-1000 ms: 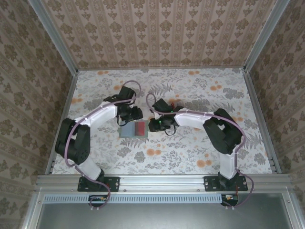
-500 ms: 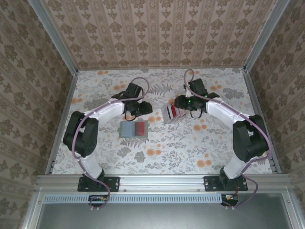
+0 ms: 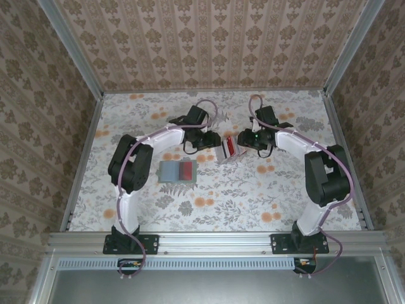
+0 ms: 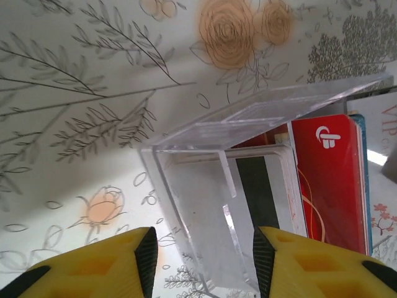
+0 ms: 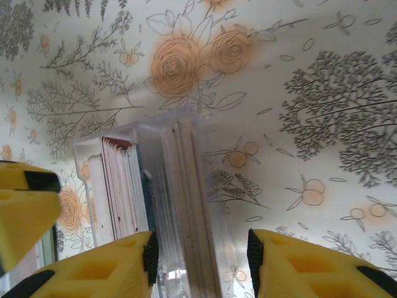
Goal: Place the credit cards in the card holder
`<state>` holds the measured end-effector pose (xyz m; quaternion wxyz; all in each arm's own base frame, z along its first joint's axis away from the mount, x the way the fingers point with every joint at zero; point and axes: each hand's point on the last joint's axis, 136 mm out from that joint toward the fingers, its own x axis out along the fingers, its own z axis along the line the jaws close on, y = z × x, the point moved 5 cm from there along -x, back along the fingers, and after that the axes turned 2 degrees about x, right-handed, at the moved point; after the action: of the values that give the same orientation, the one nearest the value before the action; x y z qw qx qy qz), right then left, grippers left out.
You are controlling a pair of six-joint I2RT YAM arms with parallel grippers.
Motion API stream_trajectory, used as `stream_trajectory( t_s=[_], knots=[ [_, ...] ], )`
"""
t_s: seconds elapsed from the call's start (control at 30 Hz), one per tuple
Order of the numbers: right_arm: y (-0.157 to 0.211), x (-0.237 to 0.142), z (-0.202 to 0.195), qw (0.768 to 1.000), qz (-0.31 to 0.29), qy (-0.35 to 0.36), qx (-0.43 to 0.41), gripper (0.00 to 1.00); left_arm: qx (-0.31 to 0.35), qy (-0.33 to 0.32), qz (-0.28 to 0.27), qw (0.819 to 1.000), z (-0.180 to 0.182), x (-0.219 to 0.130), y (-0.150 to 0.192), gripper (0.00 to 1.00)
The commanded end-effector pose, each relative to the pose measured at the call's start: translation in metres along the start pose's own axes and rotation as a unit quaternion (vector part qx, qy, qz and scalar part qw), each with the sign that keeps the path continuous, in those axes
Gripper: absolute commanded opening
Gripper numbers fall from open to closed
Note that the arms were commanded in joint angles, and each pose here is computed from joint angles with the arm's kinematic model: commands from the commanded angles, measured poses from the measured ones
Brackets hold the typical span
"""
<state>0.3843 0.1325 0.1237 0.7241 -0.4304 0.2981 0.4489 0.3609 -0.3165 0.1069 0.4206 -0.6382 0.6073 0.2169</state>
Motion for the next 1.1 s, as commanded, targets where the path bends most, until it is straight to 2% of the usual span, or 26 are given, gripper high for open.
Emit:
stream_trajectory(
  t_s=[0.0, 0.37, 0.53, 1.07],
  knots=[
    [-0.005, -0.003, 0.018, 0.999, 0.006, -0.029, -0.015, 0.44, 0.0, 0.015, 0.015, 1.0, -0.011, 0.009, 0.002, 0.48],
    [0.003, -0.004, 0.034, 0.999, 0.012, -0.02, -0.05, 0.44, -0.002, 0.018, 0.034, 0.999, -0.013, 0.03, 0.012, 0.48],
    [0.004, -0.018, 0.043, 0.998, -0.002, -0.014, -0.067, 0.44, -0.007, 0.018, 0.039, 0.999, -0.011, 0.035, 0.017, 0.48],
    [0.005, -0.031, 0.039, 0.996, -0.006, 0.021, -0.084, 0.44, -0.012, 0.016, 0.039, 0.999, -0.007, 0.035, 0.024, 0.48]
  ],
)
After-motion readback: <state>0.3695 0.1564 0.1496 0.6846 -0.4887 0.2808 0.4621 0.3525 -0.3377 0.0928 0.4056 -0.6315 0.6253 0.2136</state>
